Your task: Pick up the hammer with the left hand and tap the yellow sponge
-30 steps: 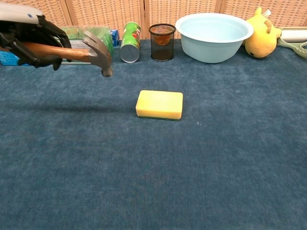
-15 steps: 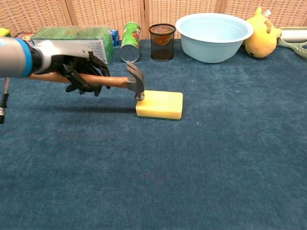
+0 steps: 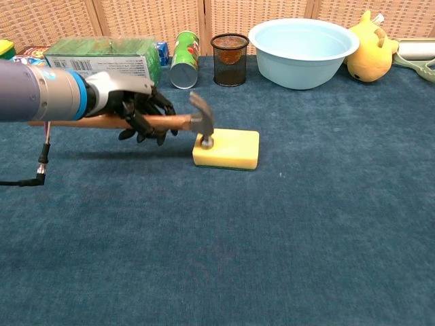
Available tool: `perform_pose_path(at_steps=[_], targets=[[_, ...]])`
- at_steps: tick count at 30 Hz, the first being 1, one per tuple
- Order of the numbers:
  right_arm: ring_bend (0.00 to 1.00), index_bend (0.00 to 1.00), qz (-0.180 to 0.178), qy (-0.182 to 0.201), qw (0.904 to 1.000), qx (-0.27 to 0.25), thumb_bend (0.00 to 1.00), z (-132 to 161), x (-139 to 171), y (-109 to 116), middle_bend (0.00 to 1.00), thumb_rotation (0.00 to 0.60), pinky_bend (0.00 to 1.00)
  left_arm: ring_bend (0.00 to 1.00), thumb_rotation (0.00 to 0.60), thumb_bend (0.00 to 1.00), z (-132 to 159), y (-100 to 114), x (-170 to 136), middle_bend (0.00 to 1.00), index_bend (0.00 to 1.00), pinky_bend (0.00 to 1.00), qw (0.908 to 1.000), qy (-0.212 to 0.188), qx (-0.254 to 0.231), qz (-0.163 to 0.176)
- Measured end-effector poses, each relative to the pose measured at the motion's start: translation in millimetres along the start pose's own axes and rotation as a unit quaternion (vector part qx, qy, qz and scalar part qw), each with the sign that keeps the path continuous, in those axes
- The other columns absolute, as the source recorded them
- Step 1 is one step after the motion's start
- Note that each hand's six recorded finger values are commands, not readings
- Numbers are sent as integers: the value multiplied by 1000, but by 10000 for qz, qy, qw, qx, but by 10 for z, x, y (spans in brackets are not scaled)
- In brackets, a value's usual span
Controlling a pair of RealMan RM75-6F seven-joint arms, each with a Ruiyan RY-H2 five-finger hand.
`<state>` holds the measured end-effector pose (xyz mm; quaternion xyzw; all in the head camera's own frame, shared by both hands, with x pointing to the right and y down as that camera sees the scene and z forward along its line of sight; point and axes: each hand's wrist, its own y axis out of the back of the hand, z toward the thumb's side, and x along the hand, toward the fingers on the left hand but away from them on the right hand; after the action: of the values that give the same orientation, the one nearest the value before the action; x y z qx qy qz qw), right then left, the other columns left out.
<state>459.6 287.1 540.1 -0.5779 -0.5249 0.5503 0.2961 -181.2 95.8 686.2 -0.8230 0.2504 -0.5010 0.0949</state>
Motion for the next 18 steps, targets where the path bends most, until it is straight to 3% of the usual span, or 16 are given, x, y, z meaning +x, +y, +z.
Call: perform_pose_path(at_steps=[8, 13, 18], targets=[[332, 462, 13, 79, 10000, 19, 219, 53, -10, -11, 413, 600, 243, 644, 600, 860, 142, 245, -225, 555, 463, 735, 9958, -637, -376, 548], [332, 462, 14, 115, 9999, 52, 219, 86, -33, -16, 413, 600, 241, 643, 600, 858, 153, 393, -388, 555, 464, 735, 9871, -1036, -847, 877], [331, 463, 50, 149, 9999, 61, 218, 121, -64, -42, 413, 600, 241, 644, 600, 852, 126, 470, -490, 555, 464, 735, 9771, -1348, -1356, 932]])
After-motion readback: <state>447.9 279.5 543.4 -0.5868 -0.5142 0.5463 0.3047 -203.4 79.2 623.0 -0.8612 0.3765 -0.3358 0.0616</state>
